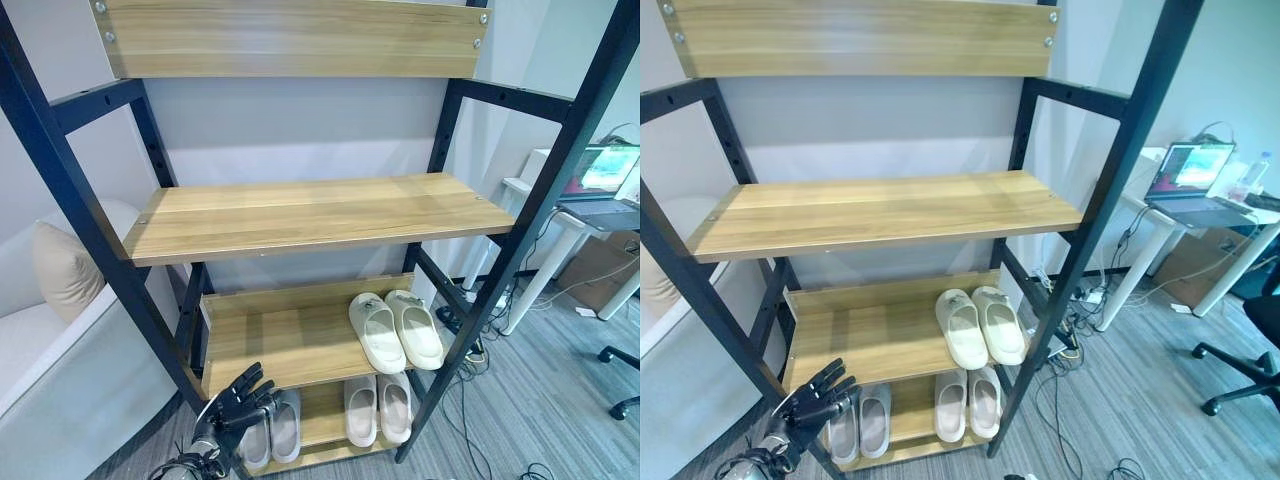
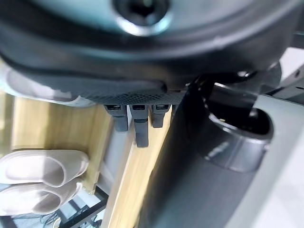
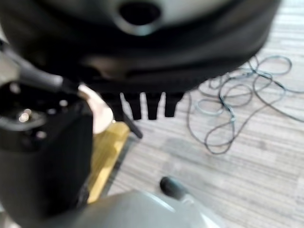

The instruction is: Arrange the slippers neatly on the shoe rack.

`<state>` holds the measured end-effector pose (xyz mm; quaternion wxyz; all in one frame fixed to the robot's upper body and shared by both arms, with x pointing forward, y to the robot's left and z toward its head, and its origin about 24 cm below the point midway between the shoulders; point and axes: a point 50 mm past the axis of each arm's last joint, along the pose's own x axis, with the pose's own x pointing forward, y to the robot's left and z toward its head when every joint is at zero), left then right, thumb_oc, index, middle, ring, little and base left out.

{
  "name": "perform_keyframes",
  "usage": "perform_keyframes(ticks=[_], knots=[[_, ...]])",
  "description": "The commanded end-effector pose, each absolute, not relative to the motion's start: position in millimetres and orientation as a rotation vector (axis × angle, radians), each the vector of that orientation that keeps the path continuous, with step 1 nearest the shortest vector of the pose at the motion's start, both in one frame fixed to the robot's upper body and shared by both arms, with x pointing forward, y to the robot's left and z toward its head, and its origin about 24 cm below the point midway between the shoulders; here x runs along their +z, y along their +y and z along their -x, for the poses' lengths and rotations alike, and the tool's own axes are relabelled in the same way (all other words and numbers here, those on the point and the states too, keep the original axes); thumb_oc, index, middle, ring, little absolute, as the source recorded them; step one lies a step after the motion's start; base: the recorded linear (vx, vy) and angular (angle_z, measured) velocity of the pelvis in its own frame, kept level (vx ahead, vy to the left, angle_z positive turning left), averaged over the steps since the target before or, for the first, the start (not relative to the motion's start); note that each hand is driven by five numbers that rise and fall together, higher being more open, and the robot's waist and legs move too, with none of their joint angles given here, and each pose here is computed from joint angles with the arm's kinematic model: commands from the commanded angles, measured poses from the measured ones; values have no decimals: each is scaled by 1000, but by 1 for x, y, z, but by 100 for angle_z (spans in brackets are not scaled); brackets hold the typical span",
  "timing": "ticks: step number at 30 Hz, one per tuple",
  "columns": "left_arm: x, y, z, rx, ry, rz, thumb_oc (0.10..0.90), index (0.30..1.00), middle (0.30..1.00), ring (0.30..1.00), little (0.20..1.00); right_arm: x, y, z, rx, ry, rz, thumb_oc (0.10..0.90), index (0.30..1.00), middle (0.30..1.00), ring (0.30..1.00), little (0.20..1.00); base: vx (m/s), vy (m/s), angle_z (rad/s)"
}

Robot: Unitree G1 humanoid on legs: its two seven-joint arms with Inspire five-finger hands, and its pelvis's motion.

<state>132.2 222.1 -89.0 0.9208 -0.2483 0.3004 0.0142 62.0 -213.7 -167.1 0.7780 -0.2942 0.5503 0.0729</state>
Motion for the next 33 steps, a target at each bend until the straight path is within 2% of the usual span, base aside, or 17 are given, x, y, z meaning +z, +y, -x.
perform_keyframes(ticks=[1, 5, 11, 12, 17, 19, 20, 21, 23, 31, 33], knots=[[-76, 218, -161, -99, 523, 578, 800, 900, 900, 900, 900, -171, -198, -66, 249, 1189, 634, 800, 900, 900, 900, 900, 0, 0, 0], [-96, 210, -139, -170, 645, 686, 800, 900, 900, 900, 900, -172, -200, -58, 281, 1228, 626, 800, 900, 900, 900, 900, 0, 0, 0], [-125, 218, -105, -137, 833, 561, 800, 900, 900, 900, 900, -171, -206, -61, 283, 1229, 634, 800, 900, 900, 900, 900, 0, 0, 0], [-136, 221, -89, -119, 925, 487, 800, 900, 900, 900, 900, -171, -208, -63, 282, 1227, 639, 800, 900, 900, 900, 900, 0, 0, 0], [-150, 237, -69, -31, 1044, 276, 800, 900, 900, 900, 900, -170, -210, -67, 263, 1218, 636, 800, 900, 900, 900, 900, 0, 0, 0], [-153, 251, -62, 72, 1094, 151, 800, 900, 900, 900, 900, -169, -212, -70, 238, 1210, 623, 800, 900, 900, 900, 900, 0, 0, 0], [-155, 266, -55, 133, 1181, -49, 800, 900, 900, 900, 900, -167, -215, -74, 205, 1205, 619, 800, 900, 900, 900, 900, 0, 0, 0], [-155, 270, -53, 143, 1208, -118, 800, 900, 900, 900, 900, -167, -217, -76, 190, 1203, 617, 800, 900, 900, 900, 900, 0, 0, 0], [-156, 275, -47, 63, 1282, -375, 800, 900, 900, 900, 900, -165, -221, -80, 161, 1193, 625, 800, 900, 900, 900, 900, 0, 0, 0], [-161, 274, -20, 84, 1426, -454, 800, 900, 900, 900, 900, -162, -232, -82, 8, 1196, 515, 800, 900, 900, 900, 900, 0, 0, 0], [-161, 274, -19, 107, 1442, -455, 800, 900, 900, 900, 900, -164, -238, -68, -40, 1249, 481, 800, 900, 900, 900, 900, 0, 0, 0]])
